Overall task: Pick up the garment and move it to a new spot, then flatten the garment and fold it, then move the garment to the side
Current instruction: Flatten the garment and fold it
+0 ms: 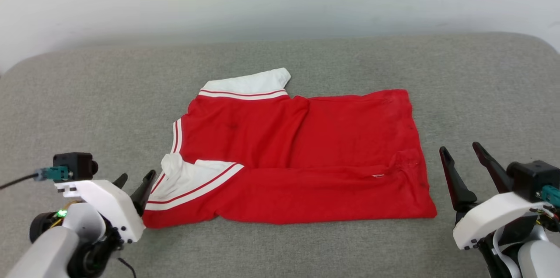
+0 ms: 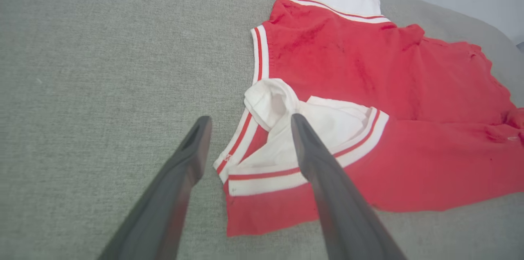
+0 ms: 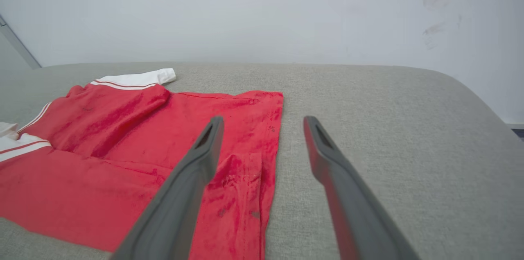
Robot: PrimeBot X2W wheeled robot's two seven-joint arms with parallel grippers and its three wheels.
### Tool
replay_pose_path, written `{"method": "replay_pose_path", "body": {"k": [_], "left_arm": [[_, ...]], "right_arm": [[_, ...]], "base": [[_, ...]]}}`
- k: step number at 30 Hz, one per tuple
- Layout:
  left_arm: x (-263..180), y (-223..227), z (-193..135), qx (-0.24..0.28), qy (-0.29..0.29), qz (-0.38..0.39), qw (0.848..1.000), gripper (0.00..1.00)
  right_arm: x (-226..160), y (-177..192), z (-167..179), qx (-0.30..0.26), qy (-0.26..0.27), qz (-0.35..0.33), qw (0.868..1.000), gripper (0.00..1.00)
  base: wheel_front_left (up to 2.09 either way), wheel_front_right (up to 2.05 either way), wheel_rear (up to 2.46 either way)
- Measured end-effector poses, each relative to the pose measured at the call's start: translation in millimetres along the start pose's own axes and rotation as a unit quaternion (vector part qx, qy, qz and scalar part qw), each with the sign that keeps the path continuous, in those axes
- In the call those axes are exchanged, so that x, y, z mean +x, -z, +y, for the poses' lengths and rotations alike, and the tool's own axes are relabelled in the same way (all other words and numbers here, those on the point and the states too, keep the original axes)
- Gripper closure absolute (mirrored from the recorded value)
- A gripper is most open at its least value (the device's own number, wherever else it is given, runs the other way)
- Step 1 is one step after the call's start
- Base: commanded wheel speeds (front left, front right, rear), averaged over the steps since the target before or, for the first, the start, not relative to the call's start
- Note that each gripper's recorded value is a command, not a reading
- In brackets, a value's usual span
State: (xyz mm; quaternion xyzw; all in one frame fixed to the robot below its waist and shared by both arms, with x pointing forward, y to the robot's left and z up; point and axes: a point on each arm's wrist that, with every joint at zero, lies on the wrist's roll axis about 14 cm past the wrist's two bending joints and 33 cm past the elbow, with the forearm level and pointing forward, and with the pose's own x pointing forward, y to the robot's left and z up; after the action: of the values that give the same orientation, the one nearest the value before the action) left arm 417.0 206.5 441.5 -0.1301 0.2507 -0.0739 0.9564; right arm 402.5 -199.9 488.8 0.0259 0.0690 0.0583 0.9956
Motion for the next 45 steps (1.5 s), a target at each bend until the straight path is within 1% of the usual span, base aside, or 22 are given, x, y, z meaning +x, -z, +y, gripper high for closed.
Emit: {"method": "replay_pose_path", "body": {"k": [5,9,14,21,22,23,25,26,29,31,34,37,39,42,45], "left_arm": [[-10.0,6.4,-1.5,0.020,0.012,0.088,0.996,0.00],[-16.2,24.7,4.1,0.020,0.009,0.170,0.985,0.00],[-12.9,50.6,7.6,0.001,0.004,0.247,0.969,0.00],[5.0,80.9,6.8,-0.038,0.010,0.303,0.952,0.00],[7.5,83.0,5.6,-0.042,0.013,0.307,0.951,0.27],[9.6,84.7,4.4,-0.046,0.016,0.309,0.950,0.57],[11.7,87.7,3.1,-0.057,0.022,0.315,0.947,0.78],[12.0,87.7,2.7,-0.058,0.024,0.315,0.947,0.99],[11.9,88.9,-4.0,-0.068,0.036,0.307,0.949,1.00],[11.5,87.9,-7.5,-0.067,0.042,0.293,0.953,1.00],[9.8,81.9,-5.2,-0.060,0.040,0.264,0.962,1.00],[7.9,72.8,-6.4,-0.050,0.037,0.227,0.972,1.00],[6.6,62.4,-6.7,-0.040,0.034,0.200,0.978,1.00],[5.3,43.5,-6.4,-0.024,0.029,0.157,0.987,1.00],[6.5,28.8,-11.7,-0.014,0.034,0.129,0.991,1.00]], "right_arm": [[-16.7,-10.6,1.4,0.007,0.014,-0.023,1.000,0.00],[-18.7,-13.2,-0.2,0.003,0.024,-0.027,0.999,0.00],[-14.6,-9.7,-5.6,0.007,0.038,-0.023,0.999,0.00],[-9.2,1.6,-12.4,0.008,0.052,-0.012,0.999,0.00],[-8.9,0.7,-14.3,0.007,0.054,-0.015,0.998,0.00],[-8.7,0.5,-16.1,0.006,0.057,-0.015,0.998,0.00],[-9.0,0.2,-18.7,0.005,0.061,-0.016,0.998,0.00],[-9.1,-1.0,-19.0,0.004,0.061,-0.018,0.998,0.00],[-9.5,-5.1,-21.2,0.002,0.062,-0.022,0.998,0.00],[-10.4,-7.6,-22.0,0.002,0.061,-0.020,0.998,0.00],[-12.3,-6.9,-21.6,0.019,0.059,-0.005,0.998,0.00],[-15.5,8.8,-24.0,0.039,0.057,0.050,0.996,0.00],[-17.6,22.2,-28.9,0.047,0.058,0.101,0.992,0.00],[-18.9,41.7,-28.1,0.056,0.050,0.175,0.982,0.00],[-19.5,62.4,-24.1,0.056,0.037,0.246,0.967,0.00]], "base": [[0.00,0.00,0.00],[0.00,0.00,0.00],[0.00,0.00,0.00],[0.00,0.00,0.00],[0.00,0.00,0.00],[0.00,0.00,0.00],[0.00,0.00,0.00],[0.00,0.00,0.00],[0.00,0.00,0.00],[0.00,0.00,0.00],[0.00,0.00,0.00],[0.00,0.00,0.00],[0.00,0.00,0.00],[0.00,0.00,0.00],[0.00,0.00,0.00]]}}
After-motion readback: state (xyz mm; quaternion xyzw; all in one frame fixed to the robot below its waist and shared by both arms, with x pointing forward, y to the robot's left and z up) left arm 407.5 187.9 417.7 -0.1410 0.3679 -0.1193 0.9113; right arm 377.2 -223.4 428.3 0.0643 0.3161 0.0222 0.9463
